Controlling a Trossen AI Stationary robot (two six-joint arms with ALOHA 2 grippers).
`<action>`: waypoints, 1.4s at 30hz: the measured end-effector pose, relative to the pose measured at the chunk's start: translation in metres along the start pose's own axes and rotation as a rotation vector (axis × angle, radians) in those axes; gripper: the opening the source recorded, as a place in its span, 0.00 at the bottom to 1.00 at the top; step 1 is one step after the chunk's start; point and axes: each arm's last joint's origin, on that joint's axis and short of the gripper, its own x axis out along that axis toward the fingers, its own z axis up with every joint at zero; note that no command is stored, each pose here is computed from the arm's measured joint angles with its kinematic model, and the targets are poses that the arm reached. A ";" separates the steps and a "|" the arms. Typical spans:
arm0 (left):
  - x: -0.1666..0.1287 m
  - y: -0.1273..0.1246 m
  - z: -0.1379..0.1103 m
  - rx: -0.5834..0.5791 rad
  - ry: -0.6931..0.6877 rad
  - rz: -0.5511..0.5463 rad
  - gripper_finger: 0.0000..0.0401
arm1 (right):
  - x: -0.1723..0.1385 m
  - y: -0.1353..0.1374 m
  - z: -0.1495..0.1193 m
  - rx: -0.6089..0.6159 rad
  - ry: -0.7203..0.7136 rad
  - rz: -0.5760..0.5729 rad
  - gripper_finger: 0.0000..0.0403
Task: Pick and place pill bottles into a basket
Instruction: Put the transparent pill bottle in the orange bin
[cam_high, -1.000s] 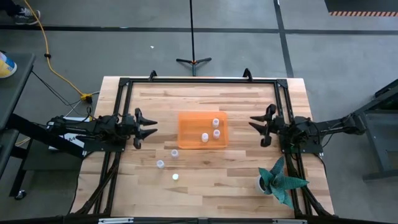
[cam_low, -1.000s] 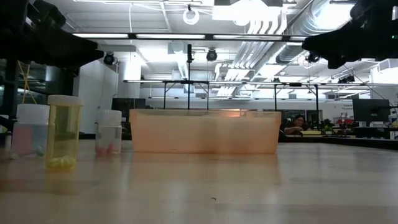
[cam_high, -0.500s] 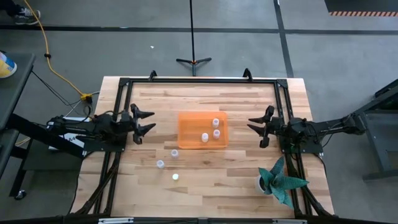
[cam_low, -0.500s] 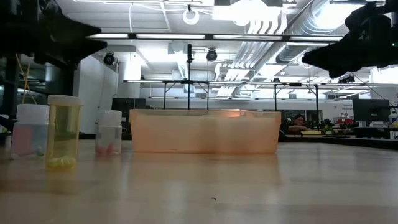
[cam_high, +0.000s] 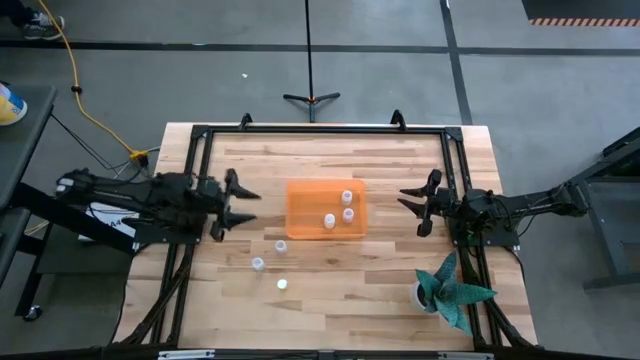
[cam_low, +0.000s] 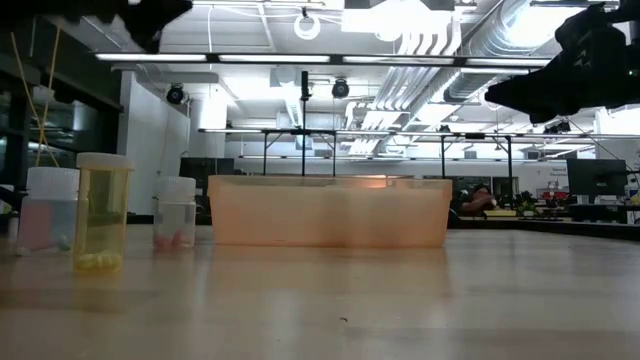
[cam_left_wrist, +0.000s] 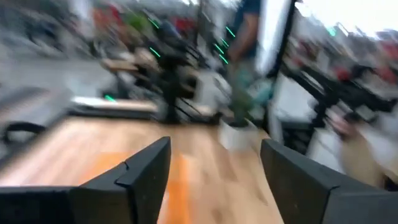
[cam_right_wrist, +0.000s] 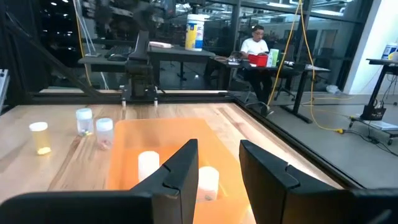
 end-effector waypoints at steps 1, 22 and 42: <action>0.007 -0.004 0.008 0.002 0.049 -0.031 0.68 | 0.000 0.000 0.000 -0.001 0.000 0.002 0.27; 0.112 -0.084 -0.003 -0.177 1.302 0.355 0.57 | 0.000 0.000 -0.005 -0.035 0.045 0.007 0.27; 0.127 -0.099 -0.032 -0.109 1.383 0.335 0.57 | 0.000 -0.001 -0.006 -0.053 0.058 -0.029 0.27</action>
